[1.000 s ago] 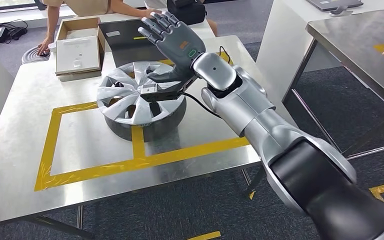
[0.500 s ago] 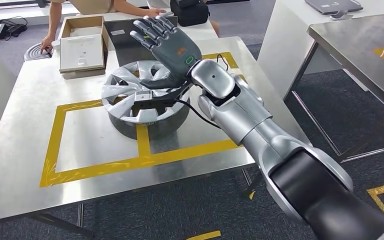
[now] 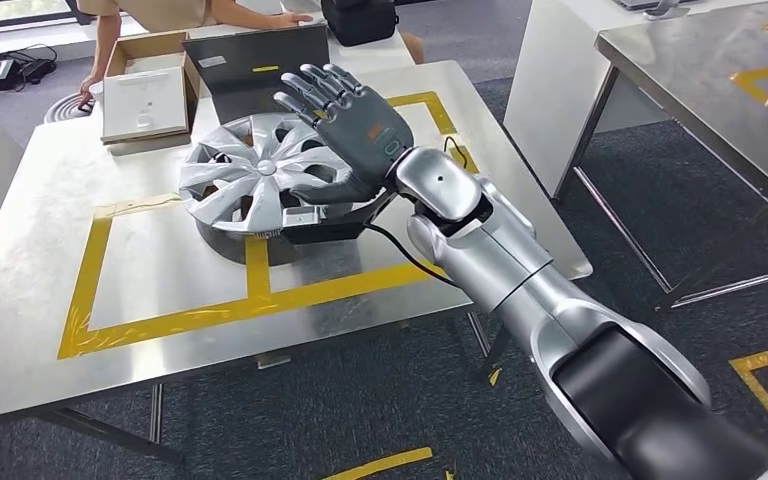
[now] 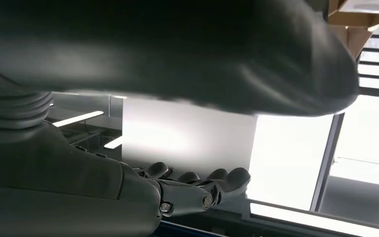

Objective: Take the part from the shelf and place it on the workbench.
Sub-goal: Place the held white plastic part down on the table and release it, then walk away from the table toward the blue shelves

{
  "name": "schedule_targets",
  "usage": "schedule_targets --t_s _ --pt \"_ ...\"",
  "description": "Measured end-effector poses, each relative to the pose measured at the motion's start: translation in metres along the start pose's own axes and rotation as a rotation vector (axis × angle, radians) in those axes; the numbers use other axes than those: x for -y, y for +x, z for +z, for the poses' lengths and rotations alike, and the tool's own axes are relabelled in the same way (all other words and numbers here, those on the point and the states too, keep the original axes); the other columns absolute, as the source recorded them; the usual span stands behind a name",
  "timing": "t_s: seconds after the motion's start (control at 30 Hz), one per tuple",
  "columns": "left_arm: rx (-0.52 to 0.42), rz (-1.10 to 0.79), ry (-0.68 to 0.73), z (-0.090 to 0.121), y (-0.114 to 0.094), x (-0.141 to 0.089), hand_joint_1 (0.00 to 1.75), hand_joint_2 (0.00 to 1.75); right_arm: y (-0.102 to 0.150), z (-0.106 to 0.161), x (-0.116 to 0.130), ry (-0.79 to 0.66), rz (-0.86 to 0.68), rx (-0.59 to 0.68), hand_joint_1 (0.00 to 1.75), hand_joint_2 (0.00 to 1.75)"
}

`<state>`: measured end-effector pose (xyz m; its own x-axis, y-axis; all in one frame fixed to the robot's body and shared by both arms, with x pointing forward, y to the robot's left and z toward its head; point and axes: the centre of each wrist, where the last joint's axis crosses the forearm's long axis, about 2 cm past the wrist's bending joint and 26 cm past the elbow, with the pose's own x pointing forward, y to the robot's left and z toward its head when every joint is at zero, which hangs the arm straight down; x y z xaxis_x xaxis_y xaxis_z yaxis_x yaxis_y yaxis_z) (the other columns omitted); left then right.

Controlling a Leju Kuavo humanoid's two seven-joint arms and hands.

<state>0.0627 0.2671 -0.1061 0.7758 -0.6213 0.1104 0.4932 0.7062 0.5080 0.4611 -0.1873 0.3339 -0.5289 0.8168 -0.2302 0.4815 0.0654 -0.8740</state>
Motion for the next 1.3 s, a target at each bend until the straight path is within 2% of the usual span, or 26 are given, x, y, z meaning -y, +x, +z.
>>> schedule_targets --t_s 0.37,0.63,1.0,1.3 --pt "-0.056 -0.018 0.000 -0.006 -0.011 -0.010 0.00 0.00 -0.009 0.014 -0.012 0.012 -0.058 -0.009 0.00 0.00" --pt "-0.142 -0.028 -0.017 -0.008 -0.017 -0.013 0.00 0.00 -0.012 0.026 -0.037 0.049 -0.087 0.006 0.00 0.00" --pt "-0.114 -0.049 0.012 -0.009 -0.019 -0.017 0.00 0.00 -0.014 0.029 -0.049 0.086 -0.101 -0.001 0.00 0.00" --pt "-0.111 -0.082 0.016 -0.012 -0.021 -0.022 0.00 0.00 -0.013 0.025 -0.047 0.087 -0.104 -0.001 0.00 0.00"
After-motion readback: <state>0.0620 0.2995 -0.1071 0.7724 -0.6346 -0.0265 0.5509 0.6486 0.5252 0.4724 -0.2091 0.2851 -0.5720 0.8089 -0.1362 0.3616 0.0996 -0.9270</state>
